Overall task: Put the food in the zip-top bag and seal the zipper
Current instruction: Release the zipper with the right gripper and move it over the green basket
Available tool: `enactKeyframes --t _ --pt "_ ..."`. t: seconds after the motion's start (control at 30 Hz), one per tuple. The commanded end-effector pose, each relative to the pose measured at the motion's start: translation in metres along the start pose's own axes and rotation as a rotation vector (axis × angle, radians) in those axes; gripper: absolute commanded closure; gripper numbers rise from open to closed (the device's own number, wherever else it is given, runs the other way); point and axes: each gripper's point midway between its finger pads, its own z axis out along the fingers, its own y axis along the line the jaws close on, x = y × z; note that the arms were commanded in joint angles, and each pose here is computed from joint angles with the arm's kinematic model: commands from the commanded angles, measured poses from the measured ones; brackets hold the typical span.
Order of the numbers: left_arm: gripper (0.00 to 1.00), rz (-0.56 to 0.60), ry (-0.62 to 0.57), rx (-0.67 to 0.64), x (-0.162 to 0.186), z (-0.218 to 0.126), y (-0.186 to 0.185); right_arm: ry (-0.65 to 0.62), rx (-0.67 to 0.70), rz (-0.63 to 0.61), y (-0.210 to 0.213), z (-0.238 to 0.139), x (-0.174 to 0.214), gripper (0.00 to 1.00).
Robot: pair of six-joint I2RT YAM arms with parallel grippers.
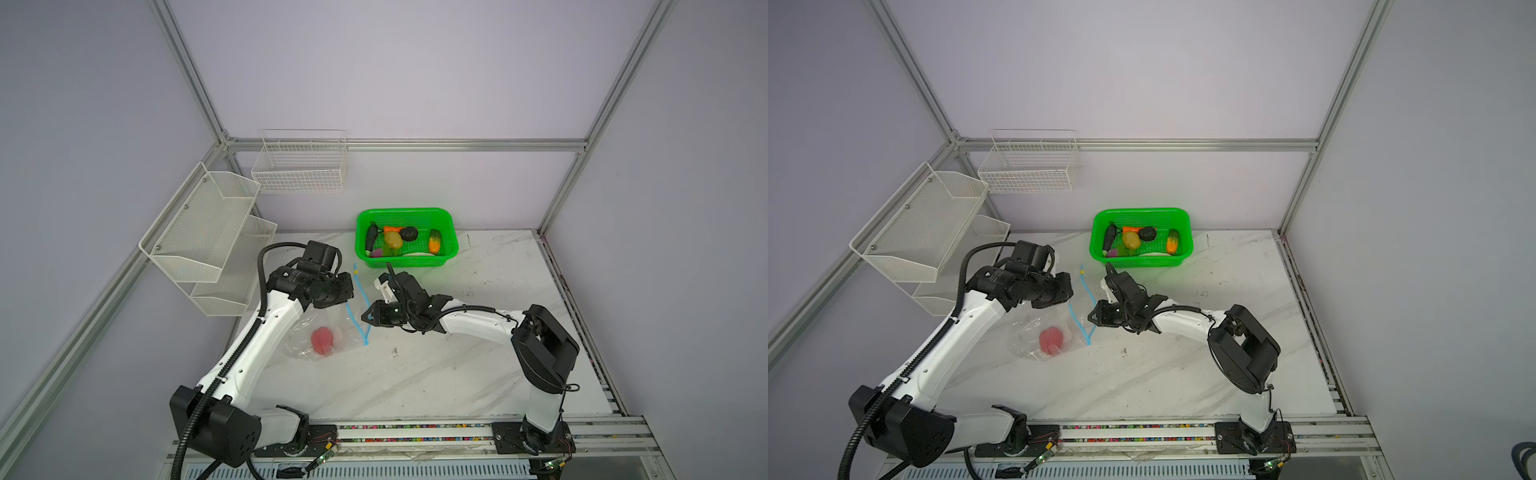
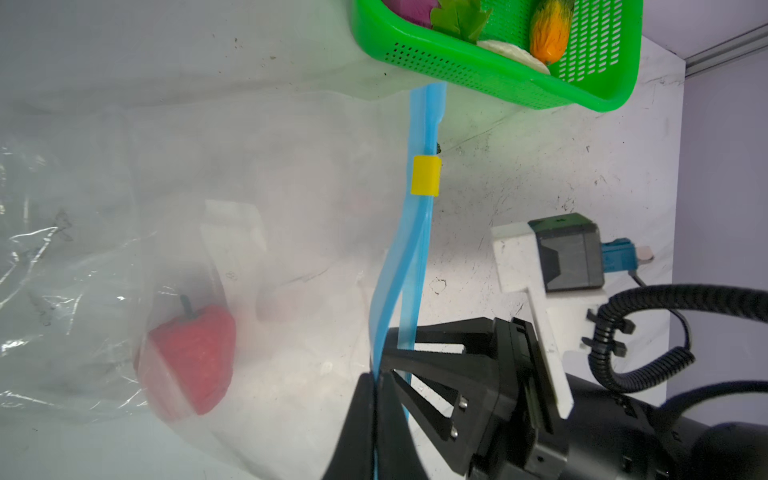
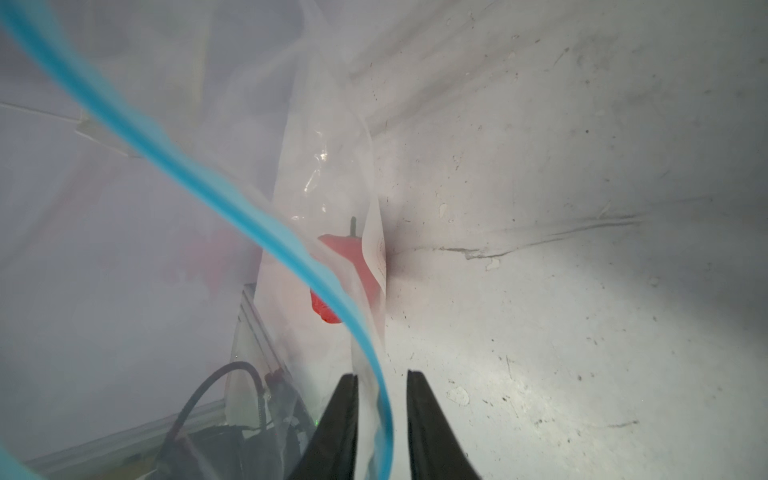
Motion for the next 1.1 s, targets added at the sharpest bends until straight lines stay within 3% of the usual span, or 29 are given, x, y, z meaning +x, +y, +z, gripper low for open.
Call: enactKeyframes --t 0.0,0.13,0.27,0.43,0.63,0.8,1.07 --pt "1.0 0.008 0.01 0.058 0.005 0.017 -0.008 -0.061 0.01 0.009 0.003 -0.02 -0.019 0.63" --pt "1.0 0.009 0.021 0.071 0.007 0.029 -0.009 -0.131 0.049 -0.057 -0.011 -0.05 -0.049 0.44" --pt "1.0 0.003 0.041 0.107 0.009 0.043 -0.014 -0.213 0.134 -0.126 -0.047 -0.064 -0.102 0.41" --pt "1.0 0.009 0.047 0.123 0.006 0.048 -0.02 -0.337 0.395 -0.199 -0.111 -0.079 -0.183 0.42" --pt "1.0 0.017 0.066 0.116 0.003 0.059 -0.021 -0.393 0.6 -0.248 -0.16 -0.072 -0.252 0.43" --pt "1.0 0.019 0.073 0.103 0.003 0.062 -0.018 -0.372 0.661 -0.256 -0.189 -0.048 -0.277 0.44" --pt "1.0 0.019 0.079 0.094 0.005 0.063 -0.016 -0.289 0.678 -0.255 -0.2 -0.037 -0.268 0.45"
